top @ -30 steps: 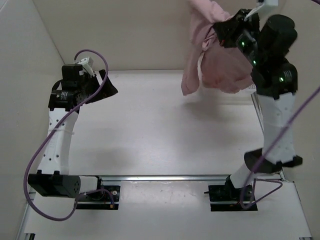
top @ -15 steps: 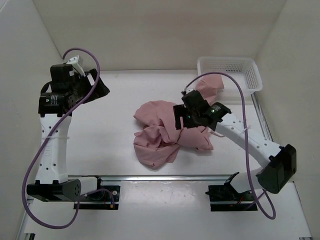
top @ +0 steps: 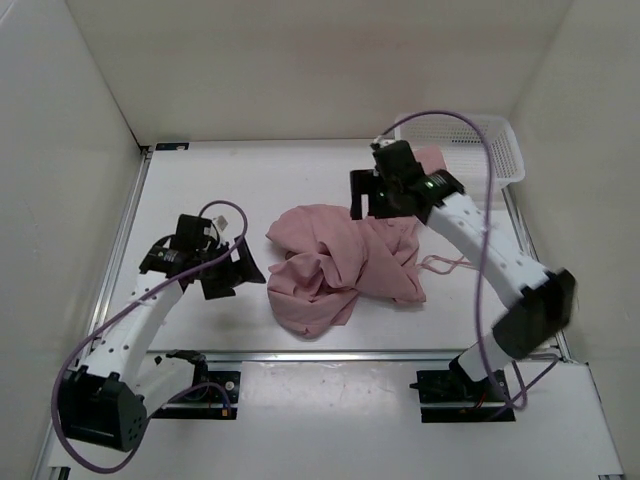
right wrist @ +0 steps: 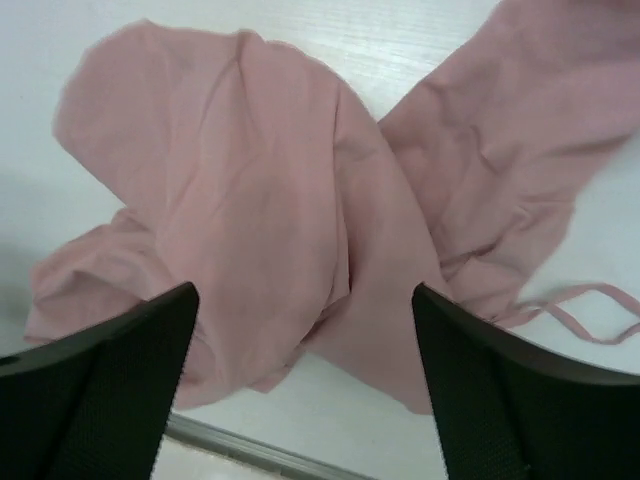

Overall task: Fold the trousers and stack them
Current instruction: Move the trousers to the center of the board, then flatten the trousers out

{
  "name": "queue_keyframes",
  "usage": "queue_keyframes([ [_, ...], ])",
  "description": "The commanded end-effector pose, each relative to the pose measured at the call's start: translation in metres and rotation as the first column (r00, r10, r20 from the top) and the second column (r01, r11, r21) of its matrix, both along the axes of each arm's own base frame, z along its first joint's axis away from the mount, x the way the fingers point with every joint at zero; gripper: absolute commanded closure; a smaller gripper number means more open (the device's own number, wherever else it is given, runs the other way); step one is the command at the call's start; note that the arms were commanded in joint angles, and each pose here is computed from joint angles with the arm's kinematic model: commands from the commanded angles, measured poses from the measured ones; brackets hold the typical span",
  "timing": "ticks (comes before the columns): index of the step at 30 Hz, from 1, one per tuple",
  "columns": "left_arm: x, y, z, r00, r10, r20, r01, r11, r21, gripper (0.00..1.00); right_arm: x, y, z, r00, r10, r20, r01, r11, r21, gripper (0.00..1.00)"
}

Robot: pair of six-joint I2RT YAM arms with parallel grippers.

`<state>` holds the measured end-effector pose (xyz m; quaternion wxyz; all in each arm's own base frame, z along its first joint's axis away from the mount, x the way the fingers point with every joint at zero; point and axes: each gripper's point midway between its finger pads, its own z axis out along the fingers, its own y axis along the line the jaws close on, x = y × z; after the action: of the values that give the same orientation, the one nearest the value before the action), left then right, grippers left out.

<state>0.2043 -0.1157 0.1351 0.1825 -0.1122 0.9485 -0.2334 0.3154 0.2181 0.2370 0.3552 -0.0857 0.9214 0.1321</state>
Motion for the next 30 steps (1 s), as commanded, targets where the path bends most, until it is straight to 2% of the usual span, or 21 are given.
queue_keyframes([
  [1,0.003,-0.028,0.022,0.995,0.005,0.101,0.007,0.993,-0.117,0.0,0.041,0.05,-0.025,0.983,0.164,-0.088,-0.158,0.985,0.068,0.06],
  [2,-0.001,-0.034,0.017,0.996,-0.011,0.09,0.023,0.991,-0.132,0.0,0.05,0.055,-0.031,0.978,0.181,-0.103,-0.177,0.983,0.044,0.01],
  [3,-0.013,-0.044,0.005,0.998,-0.037,0.047,0.043,0.987,-0.154,0.0,0.057,0.064,-0.035,0.974,0.195,-0.114,-0.193,0.981,0.033,0.01],
  [5,-0.017,-0.054,-0.001,0.998,-0.054,0.043,0.06,0.983,-0.171,0.0,0.072,0.082,-0.071,0.955,0.221,-0.198,-0.226,0.974,-0.003,0.01],
  [6,-0.016,-0.056,-0.003,0.999,-0.039,0.036,0.045,0.986,-0.164,0.0,0.086,0.1,-0.056,0.958,0.245,-0.148,-0.243,0.97,0.029,0.01],
  [7,-0.022,-0.06,-0.008,0.997,-0.065,0.032,0.069,0.987,-0.147,0.0,0.093,0.107,-0.084,0.948,0.247,-0.201,-0.248,0.969,0.018,0.01],
  [9,-0.018,-0.063,-0.005,0.997,-0.059,0.054,0.066,0.989,-0.134,0.0,0.107,0.118,-0.087,0.953,0.234,-0.193,-0.232,0.972,0.033,0.01],
  [11,-0.015,-0.06,-0.014,0.998,-0.046,0.042,0.049,0.994,-0.095,0.0,0.115,0.121,-0.113,0.951,0.212,-0.226,-0.214,0.977,0.015,0.03],
  [13,-0.009,-0.065,-0.024,0.998,-0.055,0.02,0.057,0.995,-0.085,0.0,0.117,0.122,-0.123,0.95,0.197,-0.241,-0.202,0.979,0.005,0.16],
  [16,-0.003,-0.079,-0.035,0.996,-0.09,-0.014,0.089,0.994,-0.071,0.05,0.119,0.123,-0.125,0.951,0.19,-0.244,-0.194,0.981,0.009,0.58],
  [17,0.008,-0.083,-0.028,0.996,-0.084,0.008,0.085,0.994,-0.071,0.15,0.12,0.122,-0.121,0.956,0.176,-0.234,-0.18,0.984,0.006,0.72],
  [18,0.013,-0.084,-0.035,0.997,-0.078,-0.018,0.077,0.996,-0.05,0.25,0.121,0.12,-0.106,0.963,0.172,-0.206,-0.174,0.985,0.01,0.94],
  [19,0.023,-0.085,-0.037,0.997,-0.067,-0.023,0.066,0.997,-0.029,0.53,0.125,0.114,-0.089,0.973,0.149,-0.177,-0.147,0.989,0.021,1.0],
  [20,0.028,-0.086,-0.033,0.998,-0.06,-0.007,0.06,0.998,-0.025,0.54,0.125,0.114,-0.089,0.973,0.149,-0.176,-0.147,0.989,0.022,1.0],
  [21,0.031,-0.087,-0.043,0.997,-0.06,-0.041,0.059,0.998,-0.009,0.82,0.127,0.114,-0.066,0.981,0.145,-0.129,-0.142,0.989,0.035,1.0],
  [22,0.04,-0.09,-0.04,0.997,-0.072,-0.023,0.073,0.997,0.003,0.9,0.131,0.111,-0.052,0.985,0.138,-0.102,-0.134,0.99,0.049,1.0],
  [25,0.059,-0.084,-0.033,0.998,-0.062,-0.024,0.062,0.998,-0.003,0.9,0.142,0.109,0.02,0.99,0.137,0.044,-0.141,0.981,0.134,1.0],
  [27,0.093,-0.064,0.008,0.998,-0.012,0.069,0.012,1.0,-0.002,0.9,0.147,0.096,0.075,0.984,0.105,0.145,-0.132,0.971,0.198,1.0],
  [28,0.127,-0.043,0.061,0.978,0.046,0.202,-0.05,0.999,0.014,0.9,0.147,0.088,0.124,0.971,0.076,0.229,-0.139,0.951,0.276,1.0],
  [29,0.123,-0.025,0.053,0.983,0.074,0.17,-0.086,0.994,0.064,0.9,0.146,0.08,0.152,0.959,0.047,0.28,-0.137,0.94,0.311,1.0],
  [30,0.148,-0.015,0.123,0.943,0.108,0.316,-0.127,0.991,0.04,0.9,0.132,0.071,0.197,0.932,0.032,0.361,-0.172,0.916,0.362,1.0],
])
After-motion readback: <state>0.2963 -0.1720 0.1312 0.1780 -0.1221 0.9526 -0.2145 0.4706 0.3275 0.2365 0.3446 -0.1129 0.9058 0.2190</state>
